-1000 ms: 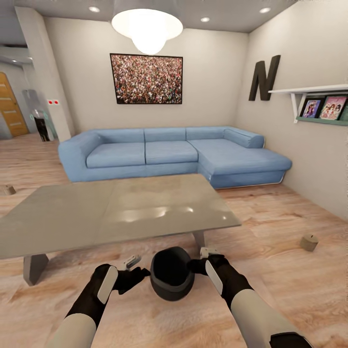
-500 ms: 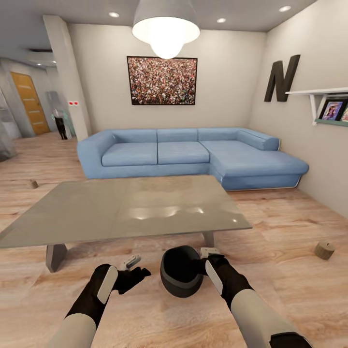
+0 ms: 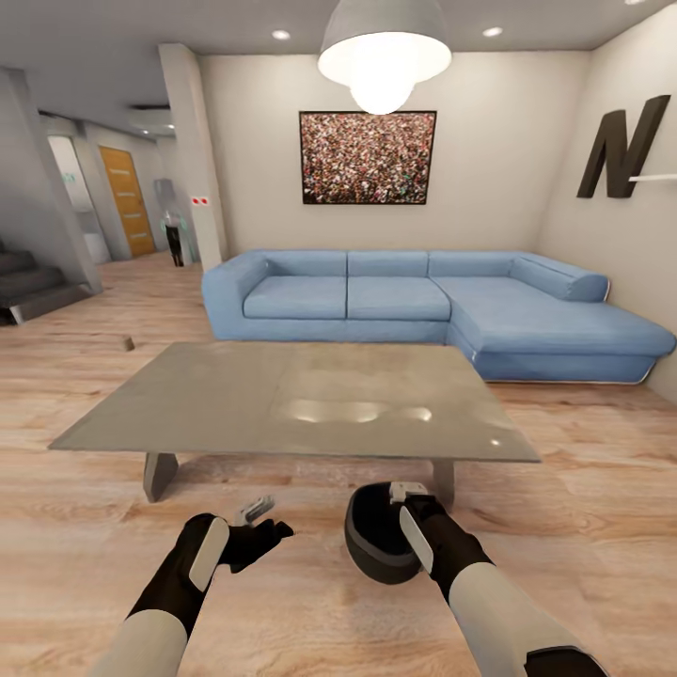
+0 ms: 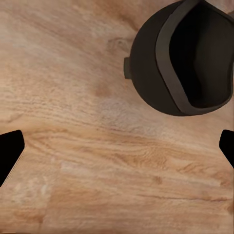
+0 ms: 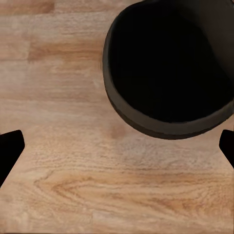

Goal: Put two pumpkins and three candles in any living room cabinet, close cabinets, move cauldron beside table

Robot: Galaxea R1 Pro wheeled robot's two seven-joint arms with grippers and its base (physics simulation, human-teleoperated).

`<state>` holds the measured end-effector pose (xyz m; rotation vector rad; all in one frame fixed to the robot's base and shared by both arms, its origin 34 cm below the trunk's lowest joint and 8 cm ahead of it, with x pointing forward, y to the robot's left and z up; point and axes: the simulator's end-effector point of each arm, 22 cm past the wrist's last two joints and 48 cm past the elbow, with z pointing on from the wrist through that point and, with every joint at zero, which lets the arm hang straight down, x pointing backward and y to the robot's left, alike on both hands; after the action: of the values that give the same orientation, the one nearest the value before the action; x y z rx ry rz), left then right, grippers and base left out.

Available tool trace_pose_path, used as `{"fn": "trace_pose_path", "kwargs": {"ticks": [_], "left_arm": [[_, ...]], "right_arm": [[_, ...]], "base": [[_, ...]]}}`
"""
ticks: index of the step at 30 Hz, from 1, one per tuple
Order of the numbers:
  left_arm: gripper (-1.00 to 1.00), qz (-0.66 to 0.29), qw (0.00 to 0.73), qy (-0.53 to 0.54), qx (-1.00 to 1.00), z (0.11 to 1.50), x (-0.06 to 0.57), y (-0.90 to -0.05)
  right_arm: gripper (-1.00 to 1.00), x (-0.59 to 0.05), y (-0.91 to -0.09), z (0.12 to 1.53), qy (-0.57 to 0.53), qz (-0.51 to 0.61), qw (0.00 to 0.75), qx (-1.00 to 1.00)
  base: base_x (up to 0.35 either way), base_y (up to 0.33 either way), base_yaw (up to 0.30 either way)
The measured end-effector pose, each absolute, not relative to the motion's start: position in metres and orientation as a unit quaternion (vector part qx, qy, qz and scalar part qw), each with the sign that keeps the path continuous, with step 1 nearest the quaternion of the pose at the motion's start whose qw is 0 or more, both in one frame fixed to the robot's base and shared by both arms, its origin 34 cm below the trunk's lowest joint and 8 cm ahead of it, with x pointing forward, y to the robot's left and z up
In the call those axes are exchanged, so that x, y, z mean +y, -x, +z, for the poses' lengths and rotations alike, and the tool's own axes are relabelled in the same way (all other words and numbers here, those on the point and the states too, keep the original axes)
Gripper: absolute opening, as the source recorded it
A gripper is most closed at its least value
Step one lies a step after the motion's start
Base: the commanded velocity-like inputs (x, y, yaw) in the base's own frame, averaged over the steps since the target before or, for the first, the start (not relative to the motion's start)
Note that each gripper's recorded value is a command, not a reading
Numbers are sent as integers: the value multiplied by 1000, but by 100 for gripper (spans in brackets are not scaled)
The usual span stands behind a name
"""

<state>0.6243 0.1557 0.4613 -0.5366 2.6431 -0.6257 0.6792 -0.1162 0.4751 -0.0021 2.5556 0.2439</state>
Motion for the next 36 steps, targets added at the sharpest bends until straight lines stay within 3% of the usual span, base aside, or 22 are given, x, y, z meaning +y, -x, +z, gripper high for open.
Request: {"fn": "trace_pose_path", "kwargs": {"ticks": [20,36], "left_arm": [[100,-222,185,191,938,461,156,-624],[100,-227,186,221,930,460,169,-626]], "right_arm": [[100,-116,-679,475,1,91,283,955],[100,-117,-679,475,1,90,283,955]], "base": [[-214,114,291],[-15,25,291]]}}
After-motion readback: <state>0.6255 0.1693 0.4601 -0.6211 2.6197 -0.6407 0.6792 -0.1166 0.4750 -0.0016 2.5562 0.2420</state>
